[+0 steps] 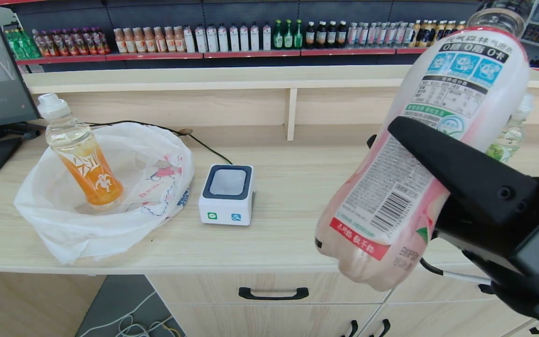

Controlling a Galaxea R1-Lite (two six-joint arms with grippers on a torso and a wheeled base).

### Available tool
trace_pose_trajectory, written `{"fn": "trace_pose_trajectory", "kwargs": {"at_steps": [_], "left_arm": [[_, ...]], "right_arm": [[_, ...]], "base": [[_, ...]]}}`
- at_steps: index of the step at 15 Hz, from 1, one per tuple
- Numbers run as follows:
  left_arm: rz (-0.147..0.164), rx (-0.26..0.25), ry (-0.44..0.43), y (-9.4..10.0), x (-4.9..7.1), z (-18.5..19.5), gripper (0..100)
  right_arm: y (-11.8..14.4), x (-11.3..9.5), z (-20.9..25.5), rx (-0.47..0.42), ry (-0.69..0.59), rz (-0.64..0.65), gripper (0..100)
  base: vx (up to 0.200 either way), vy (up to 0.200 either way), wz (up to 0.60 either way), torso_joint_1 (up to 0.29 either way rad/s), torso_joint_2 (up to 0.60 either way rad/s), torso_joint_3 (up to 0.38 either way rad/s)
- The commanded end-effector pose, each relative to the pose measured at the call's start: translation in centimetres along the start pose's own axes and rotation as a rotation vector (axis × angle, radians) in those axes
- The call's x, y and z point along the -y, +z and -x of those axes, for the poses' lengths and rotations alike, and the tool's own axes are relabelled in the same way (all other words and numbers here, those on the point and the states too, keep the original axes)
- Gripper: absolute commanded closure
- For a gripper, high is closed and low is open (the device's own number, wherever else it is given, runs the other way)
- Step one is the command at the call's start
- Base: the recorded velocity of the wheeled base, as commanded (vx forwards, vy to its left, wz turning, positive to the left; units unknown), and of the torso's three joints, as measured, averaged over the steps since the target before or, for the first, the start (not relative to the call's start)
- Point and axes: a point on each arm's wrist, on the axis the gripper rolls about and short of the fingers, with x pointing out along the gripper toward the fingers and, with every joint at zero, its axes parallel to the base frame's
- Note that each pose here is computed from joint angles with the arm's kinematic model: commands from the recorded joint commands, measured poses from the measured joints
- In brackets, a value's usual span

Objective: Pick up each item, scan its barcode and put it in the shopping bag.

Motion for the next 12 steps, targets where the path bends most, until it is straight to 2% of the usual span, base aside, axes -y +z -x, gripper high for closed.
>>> {"fn": "trace_pose_trajectory", "kwargs": {"at_steps": [1,3,12], "left_arm": [[0.001,0.001,0.001,0.0,0.0,0.0,0],[-0.001,0.001,0.001,0.0,0.0,0.0,0],[0.001,-0.001,0.001,0.0,0.0,0.0,0]], "right_arm": [[0.4,-0.3,0.0,0.015,0.013,-0.006,100],[0.8,-0.6,-0.9,0.043,0.034,-0.011,100],[0.8,-0.5,-1.2,0.047,0.037,-0.036,100]], "base": [[0.0,0.0,0.0,0.0,0.0,0.0],[0.0,0.0,0.0,0.0,0.0,0.0],[0.0,0.0,0.0,0.0,0.0,0.0]]}}
